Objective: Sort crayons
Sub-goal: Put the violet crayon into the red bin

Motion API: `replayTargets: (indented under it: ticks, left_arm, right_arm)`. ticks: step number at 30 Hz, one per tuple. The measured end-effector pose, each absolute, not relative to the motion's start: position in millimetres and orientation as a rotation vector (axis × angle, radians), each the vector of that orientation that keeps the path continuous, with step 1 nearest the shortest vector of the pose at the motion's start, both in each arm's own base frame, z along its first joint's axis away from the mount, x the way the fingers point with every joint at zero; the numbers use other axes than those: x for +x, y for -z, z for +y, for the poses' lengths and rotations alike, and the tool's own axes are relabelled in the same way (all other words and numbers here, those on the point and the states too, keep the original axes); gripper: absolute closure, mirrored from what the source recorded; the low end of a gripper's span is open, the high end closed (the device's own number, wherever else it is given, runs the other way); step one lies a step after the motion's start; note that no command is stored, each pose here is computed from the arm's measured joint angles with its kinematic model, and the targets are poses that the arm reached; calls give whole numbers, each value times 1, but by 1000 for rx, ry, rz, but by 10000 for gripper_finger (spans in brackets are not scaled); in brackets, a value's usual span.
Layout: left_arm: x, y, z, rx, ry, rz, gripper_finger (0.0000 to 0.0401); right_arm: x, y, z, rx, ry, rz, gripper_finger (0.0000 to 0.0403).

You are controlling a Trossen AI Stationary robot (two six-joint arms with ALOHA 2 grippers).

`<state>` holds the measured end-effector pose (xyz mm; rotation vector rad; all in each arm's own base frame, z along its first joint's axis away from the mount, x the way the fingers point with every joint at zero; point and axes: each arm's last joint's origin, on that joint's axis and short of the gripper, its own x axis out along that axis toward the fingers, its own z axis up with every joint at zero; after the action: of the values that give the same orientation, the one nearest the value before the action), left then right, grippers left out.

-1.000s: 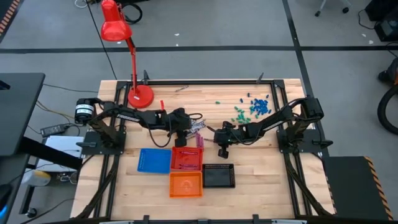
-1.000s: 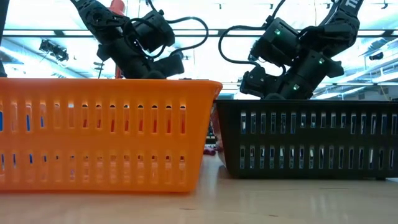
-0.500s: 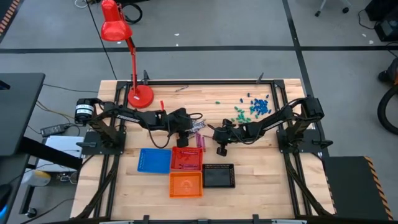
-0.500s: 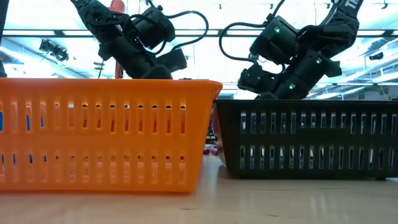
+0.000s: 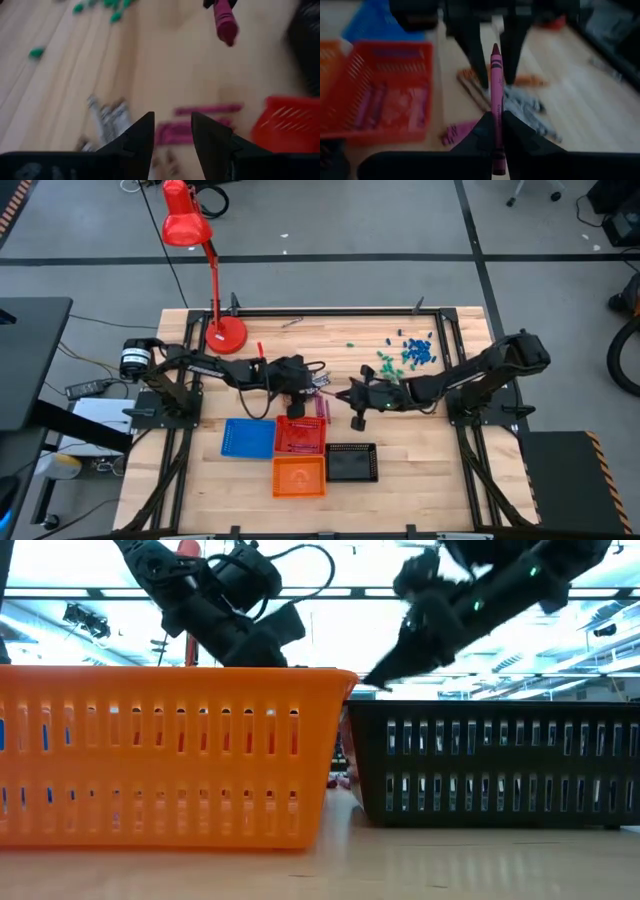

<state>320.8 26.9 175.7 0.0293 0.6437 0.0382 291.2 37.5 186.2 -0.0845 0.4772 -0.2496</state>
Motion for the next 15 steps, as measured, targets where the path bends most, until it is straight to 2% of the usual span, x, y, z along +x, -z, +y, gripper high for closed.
replayTargets:
  ticks: [15]
  left_arm:
    - [336,-206,-6,172,91,298,259]
  right_arm:
    - [280,-211,73,-245,269,332,372]
